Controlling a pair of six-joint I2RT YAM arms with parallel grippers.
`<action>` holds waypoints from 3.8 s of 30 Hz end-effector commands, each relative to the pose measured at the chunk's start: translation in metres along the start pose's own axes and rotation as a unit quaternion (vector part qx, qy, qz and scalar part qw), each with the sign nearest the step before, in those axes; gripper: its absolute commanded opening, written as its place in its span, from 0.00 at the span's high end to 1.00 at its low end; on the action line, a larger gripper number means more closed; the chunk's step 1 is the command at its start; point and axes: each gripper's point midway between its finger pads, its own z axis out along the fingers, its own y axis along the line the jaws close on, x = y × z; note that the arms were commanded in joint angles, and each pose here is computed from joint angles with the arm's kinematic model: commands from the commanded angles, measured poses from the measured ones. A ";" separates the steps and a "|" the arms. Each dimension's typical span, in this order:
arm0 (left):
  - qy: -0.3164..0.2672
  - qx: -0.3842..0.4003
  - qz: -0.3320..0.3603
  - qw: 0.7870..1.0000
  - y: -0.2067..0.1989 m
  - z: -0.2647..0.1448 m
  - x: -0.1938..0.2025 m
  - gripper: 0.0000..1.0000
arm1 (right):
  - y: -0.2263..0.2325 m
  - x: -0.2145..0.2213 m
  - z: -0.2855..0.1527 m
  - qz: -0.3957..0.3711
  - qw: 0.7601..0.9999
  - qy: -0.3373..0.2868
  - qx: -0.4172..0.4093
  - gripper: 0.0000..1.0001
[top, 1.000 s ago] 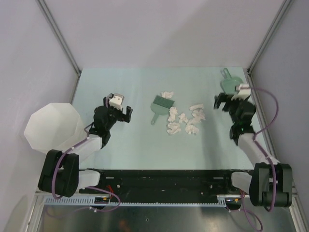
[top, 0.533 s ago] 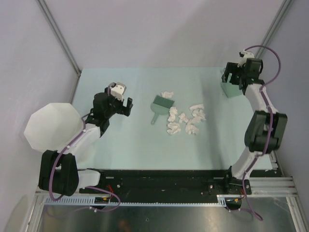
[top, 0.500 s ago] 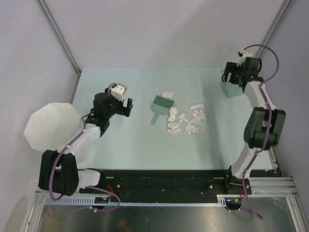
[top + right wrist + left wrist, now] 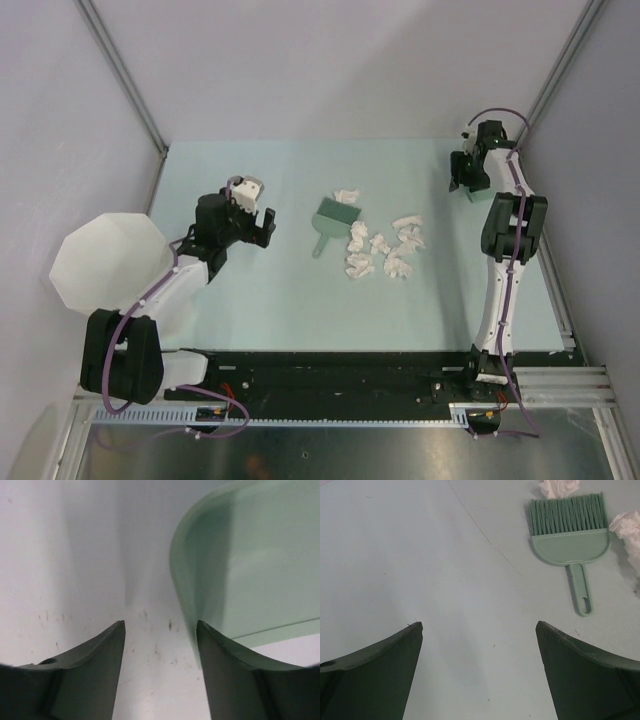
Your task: Sweep away the paper scraps from the table
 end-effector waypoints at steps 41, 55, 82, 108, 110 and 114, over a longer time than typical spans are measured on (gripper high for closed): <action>-0.010 -0.137 -0.022 0.990 0.075 -0.097 -0.107 0.00 | 0.432 0.241 -0.177 -0.851 0.366 -0.079 -0.368 1.00; 0.009 -0.121 -0.018 0.992 0.069 -0.090 -0.092 0.00 | 0.516 0.266 -0.143 -0.880 0.271 -0.145 -0.362 0.52; -0.026 0.328 0.312 0.891 -0.125 0.034 -0.082 0.27 | 0.313 0.098 -0.329 -0.283 0.783 -0.400 -0.383 0.00; 0.123 0.424 0.579 0.686 -0.106 0.142 0.040 0.41 | 0.299 0.154 -0.319 -0.315 0.784 -0.361 -0.394 0.00; 0.139 0.430 0.589 0.670 -0.109 0.146 0.051 0.44 | 0.301 0.157 -0.316 -0.316 0.787 -0.354 -0.395 0.00; 0.171 0.435 0.610 0.640 -0.109 0.149 0.070 0.50 | 0.305 0.161 -0.316 -0.318 0.785 -0.350 -0.399 0.00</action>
